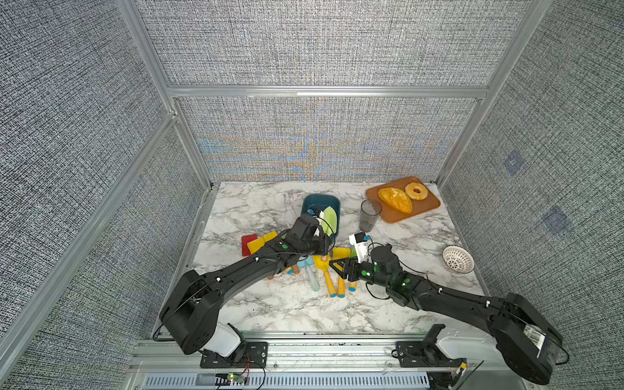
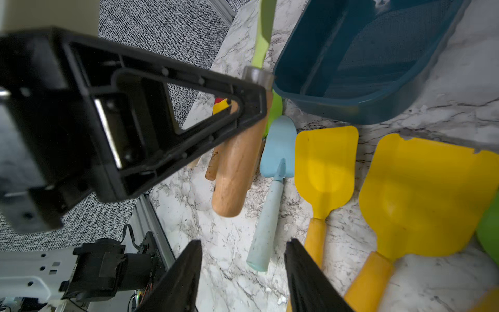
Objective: Take the shovel out of the storage box
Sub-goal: Place the shovel at the center of the board.
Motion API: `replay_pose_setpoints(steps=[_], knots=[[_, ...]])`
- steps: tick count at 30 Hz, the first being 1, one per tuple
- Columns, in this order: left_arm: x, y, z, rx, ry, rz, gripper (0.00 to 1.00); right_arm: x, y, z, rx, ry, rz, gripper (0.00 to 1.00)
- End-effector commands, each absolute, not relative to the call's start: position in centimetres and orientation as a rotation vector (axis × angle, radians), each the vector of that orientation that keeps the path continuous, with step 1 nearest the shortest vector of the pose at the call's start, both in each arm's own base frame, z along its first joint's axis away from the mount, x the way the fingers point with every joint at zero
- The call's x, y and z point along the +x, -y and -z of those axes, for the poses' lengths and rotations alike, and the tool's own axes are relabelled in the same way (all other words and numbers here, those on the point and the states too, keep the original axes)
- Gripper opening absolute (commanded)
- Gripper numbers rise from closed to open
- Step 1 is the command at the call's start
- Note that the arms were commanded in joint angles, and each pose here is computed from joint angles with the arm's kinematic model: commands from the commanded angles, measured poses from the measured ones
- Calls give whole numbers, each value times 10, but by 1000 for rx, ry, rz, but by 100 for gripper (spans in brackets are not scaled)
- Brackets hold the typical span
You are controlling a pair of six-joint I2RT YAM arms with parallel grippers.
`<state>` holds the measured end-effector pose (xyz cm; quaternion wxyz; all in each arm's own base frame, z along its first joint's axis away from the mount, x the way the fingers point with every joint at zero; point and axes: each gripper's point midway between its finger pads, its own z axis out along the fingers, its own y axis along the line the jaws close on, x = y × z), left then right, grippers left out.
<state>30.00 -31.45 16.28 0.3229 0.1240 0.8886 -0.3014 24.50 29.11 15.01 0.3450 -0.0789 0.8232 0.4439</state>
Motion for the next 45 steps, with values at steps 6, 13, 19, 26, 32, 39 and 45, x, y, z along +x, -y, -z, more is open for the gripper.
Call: replay_pose_setpoints(steps=[6, 13, 19, 26, 32, 39, 45], knots=[[296, 327, -173, 300, -2279, 879, 0, 249, -291, -157, -130, -2066, -1187, 55], [291, 335, -172, 321, -2286, 888, 0, 253, -298, -158, -154, -2073, -1187, 53], [288, 341, -172, 334, -2287, 909, 0, 257, -300, -159, -145, -2073, -1175, 48], [286, 342, -175, 335, -2281, 921, 0, 261, -304, -161, -155, -2077, -1173, 37], [285, 343, -173, 332, -2278, 932, 8, 260, -301, -161, -123, -2078, -1178, 19], [285, 336, -167, 339, -2281, 881, 59, 256, -281, -146, -50, -2121, -1141, 8], [284, 314, -165, 357, -2253, 776, 69, 245, -236, -116, 69, -2171, -1150, 3]])
